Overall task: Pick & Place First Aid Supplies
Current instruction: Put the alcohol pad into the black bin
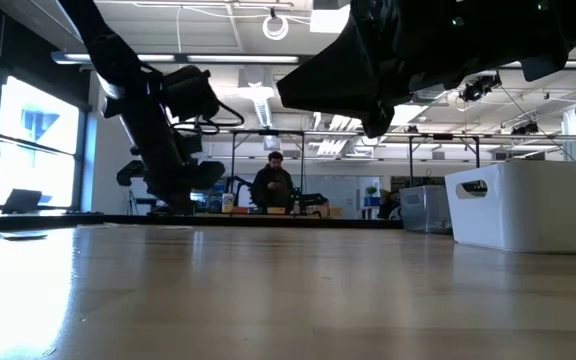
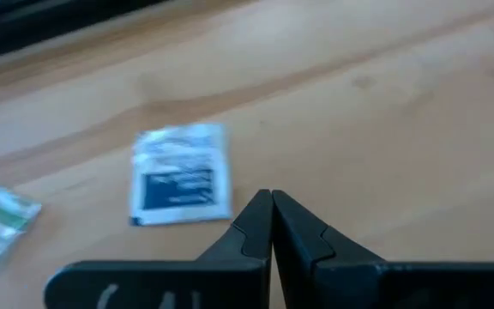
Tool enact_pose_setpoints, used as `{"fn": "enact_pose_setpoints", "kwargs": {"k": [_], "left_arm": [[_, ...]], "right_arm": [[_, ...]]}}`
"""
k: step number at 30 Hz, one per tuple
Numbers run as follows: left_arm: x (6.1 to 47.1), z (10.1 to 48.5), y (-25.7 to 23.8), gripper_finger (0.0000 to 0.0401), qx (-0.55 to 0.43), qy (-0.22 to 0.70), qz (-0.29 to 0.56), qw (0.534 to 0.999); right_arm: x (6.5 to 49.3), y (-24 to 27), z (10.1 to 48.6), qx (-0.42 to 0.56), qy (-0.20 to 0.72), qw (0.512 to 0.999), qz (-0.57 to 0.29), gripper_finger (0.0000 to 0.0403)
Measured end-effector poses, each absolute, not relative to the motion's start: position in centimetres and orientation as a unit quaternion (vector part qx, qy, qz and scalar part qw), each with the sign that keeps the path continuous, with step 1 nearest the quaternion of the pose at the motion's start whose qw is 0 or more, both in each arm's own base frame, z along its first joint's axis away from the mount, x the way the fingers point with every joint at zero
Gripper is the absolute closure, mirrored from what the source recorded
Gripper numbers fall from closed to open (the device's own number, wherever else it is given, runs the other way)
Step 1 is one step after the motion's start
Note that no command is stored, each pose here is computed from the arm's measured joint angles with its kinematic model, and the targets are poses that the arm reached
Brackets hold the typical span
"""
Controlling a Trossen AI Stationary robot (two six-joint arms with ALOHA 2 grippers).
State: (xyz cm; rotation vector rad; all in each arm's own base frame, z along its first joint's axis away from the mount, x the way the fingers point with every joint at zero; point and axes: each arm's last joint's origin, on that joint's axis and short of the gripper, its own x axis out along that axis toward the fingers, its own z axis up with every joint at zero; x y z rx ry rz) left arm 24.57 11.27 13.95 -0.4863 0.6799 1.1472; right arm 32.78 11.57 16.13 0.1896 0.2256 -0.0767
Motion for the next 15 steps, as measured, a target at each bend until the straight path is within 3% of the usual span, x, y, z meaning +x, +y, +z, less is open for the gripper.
{"fn": "enact_pose_setpoints", "kwargs": {"k": [4, 11, 15], "left_arm": [[23.8, 13.8, 12.4, 0.0371, -0.24, 0.309, 0.553, 0.736], [22.3, 13.8, 14.9, 0.0288, -0.259, 0.294, 0.593, 0.703], [21.7, 13.9, 15.9, 0.0271, -0.261, 0.294, 0.6, 0.696]], "right_arm": [[32.8, 11.6, 16.1, 0.094, 0.113, 0.988, -0.039, 0.032], [32.8, 11.6, 16.1, 0.094, 0.113, 0.988, -0.04, 0.032], [32.8, 11.6, 16.1, 0.094, 0.113, 0.988, -0.04, 0.032]]}}
